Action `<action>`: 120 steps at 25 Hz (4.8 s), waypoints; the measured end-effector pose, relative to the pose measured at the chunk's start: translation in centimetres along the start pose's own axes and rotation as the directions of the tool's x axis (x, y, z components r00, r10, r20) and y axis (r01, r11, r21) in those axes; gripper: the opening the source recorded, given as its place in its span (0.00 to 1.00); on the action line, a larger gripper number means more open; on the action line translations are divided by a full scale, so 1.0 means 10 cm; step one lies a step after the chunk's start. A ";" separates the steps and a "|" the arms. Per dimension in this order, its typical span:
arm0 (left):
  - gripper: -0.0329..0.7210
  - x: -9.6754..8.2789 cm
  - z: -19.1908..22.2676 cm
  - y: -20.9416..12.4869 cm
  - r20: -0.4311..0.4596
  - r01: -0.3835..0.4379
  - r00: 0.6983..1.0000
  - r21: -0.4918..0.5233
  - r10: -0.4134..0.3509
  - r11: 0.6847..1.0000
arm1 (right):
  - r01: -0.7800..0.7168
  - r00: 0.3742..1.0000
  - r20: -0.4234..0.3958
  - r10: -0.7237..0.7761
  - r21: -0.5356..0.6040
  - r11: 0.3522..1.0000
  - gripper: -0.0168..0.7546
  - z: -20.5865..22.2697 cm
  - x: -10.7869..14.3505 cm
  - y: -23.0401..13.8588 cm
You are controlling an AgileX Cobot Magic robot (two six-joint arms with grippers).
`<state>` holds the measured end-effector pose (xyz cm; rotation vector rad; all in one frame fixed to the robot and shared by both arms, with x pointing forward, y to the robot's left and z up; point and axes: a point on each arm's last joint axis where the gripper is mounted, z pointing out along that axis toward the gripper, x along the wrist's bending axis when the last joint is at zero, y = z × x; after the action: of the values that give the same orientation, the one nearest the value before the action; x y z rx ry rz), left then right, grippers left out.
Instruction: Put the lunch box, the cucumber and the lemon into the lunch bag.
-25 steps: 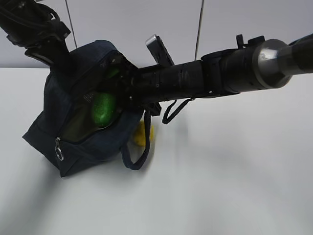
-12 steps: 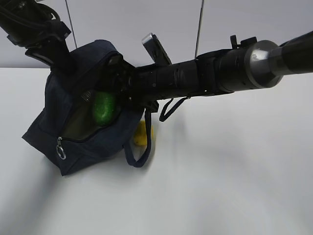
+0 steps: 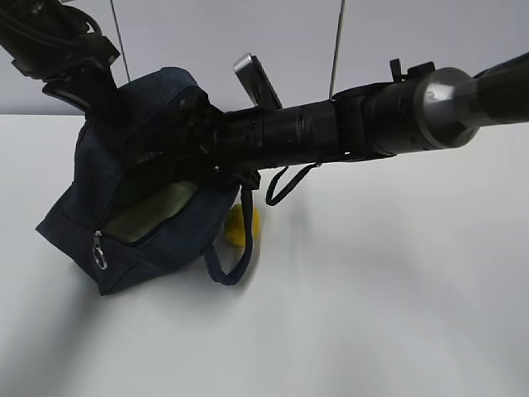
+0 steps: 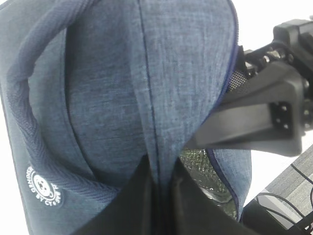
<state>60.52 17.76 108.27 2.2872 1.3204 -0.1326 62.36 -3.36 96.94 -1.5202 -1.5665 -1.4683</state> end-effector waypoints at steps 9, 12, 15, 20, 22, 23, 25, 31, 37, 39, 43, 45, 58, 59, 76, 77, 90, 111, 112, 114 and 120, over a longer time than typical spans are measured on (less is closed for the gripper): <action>0.05 0.02 0.00 -0.01 -0.017 -0.006 1.000 0.007 0.007 1.000 | 0.134 0.986 -0.111 -0.124 0.083 0.987 0.61 -0.34 0.28 0.10; 0.05 0.07 -0.02 -0.02 -0.047 -0.006 0.999 0.015 0.006 1.000 | 0.203 0.977 -0.096 -0.193 0.112 0.973 0.61 -0.50 0.38 0.14; 0.05 0.13 -0.04 -0.03 -0.054 0.010 0.998 0.011 -0.010 1.000 | 0.262 0.965 -0.046 -0.258 0.158 0.952 0.61 -0.66 0.41 0.16; 0.05 0.24 -0.08 -0.05 -0.078 0.037 0.996 0.005 -0.037 0.999 | 0.329 0.933 0.063 -0.354 0.253 0.910 0.61 -0.82 0.39 0.15; 0.05 0.27 -0.09 -0.06 -0.102 0.040 0.994 0.011 -0.038 0.999 | 0.347 0.915 0.103 -0.390 0.289 0.892 0.61 -0.85 0.37 0.14; 0.05 0.29 -0.10 -0.07 -0.114 0.044 0.993 0.012 -0.042 0.999 | 0.351 0.907 0.125 -0.403 0.305 0.885 0.61 -0.87 0.35 0.13; 0.05 0.32 -0.10 -0.07 -0.145 0.048 0.988 0.020 -0.044 0.999 | 0.356 0.889 0.166 -0.426 0.333 0.873 0.61 -0.88 0.31 0.13; 0.05 0.39 -0.14 -0.10 -0.194 0.072 0.979 0.019 -0.067 0.997 | 0.356 0.844 0.278 -0.458 0.348 0.867 0.61 -0.91 0.20 0.16; 0.05 0.46 -0.18 -0.12 -0.203 0.096 0.975 0.012 -0.092 0.995 | 0.298 0.849 0.330 -0.413 0.345 0.890 0.61 -0.73 0.06 0.10; 0.05 0.48 -0.18 -0.12 -0.205 0.099 0.974 0.010 -0.095 0.995 | 0.292 0.845 0.351 -0.404 0.329 0.898 0.61 -0.65 0.03 0.08; 0.05 0.53 -0.21 -0.14 -0.212 0.113 0.971 0.005 -0.109 0.994 | 0.255 0.851 0.381 -0.362 0.301 0.919 0.61 -0.52 0.00 0.02; 0.05 0.57 -0.23 -0.15 -0.216 0.123 0.969 0.001 -0.120 0.992 | 0.218 0.855 0.401 -0.329 0.298 0.929 0.61 -0.47 -0.09 0.00; 0.05 0.62 -0.26 -0.17 -0.234 0.131 0.964 0.006 -0.126 0.991 | 0.069 0.844 0.508 -0.170 0.211 0.975 0.61 -0.28 -0.53 -0.03; 0.05 0.62 -0.26 -0.17 -0.234 0.131 0.964 0.006 -0.126 0.991 | 0.066 0.844 0.511 -0.165 0.207 0.976 0.61 -0.28 -0.54 -0.03; 0.05 0.62 -0.25 -0.17 -0.223 0.134 0.966 0.002 -0.130 0.991 | 0.043 0.836 0.539 -0.105 0.125 0.991 0.61 -0.14 -0.75 -0.01; 0.05 0.61 -0.25 -0.17 -0.222 0.135 0.966 0.001 -0.131 0.991 | 0.038 0.836 0.540 -0.099 0.124 0.992 0.61 -0.12 -0.77 -0.01; 0.05 0.61 -0.25 -0.17 -0.218 0.136 0.967 0.000 -0.132 0.991 | -0.016 0.839 0.543 -0.030 0.080 0.997 0.61 0.00 -0.95 -0.01; 0.05 0.61 -0.25 -0.17 -0.218 0.136 0.967 -0.001 -0.133 0.991 | 0.007 0.865 0.496 -0.071 0.130 0.992 0.41 -0.15 -0.67 0.09; 0.05 0.61 -0.25 -0.17 -0.218 0.136 0.967 -0.001 -0.133 0.991 | 0.022 0.866 0.492 -0.085 0.134 0.991 0.40 -0.20 -0.62 0.12; 0.05 0.61 -0.25 -0.16 -0.216 0.136 0.967 -0.001 -0.133 0.991 | 0.054 0.870 0.479 -0.118 0.145 0.988 0.40 -0.31 -0.47 0.18; 0.05 0.61 -0.25 -0.16 -0.216 0.136 0.967 -0.001 -0.133 0.991 | 0.177 0.867 0.442 -0.232 0.161 0.971 0.40 -0.64 0.05 0.30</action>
<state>61.96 24.39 107.91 2.2730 1.5897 0.0643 62.99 -9.64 100.25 -1.7637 -2.1061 -1.1433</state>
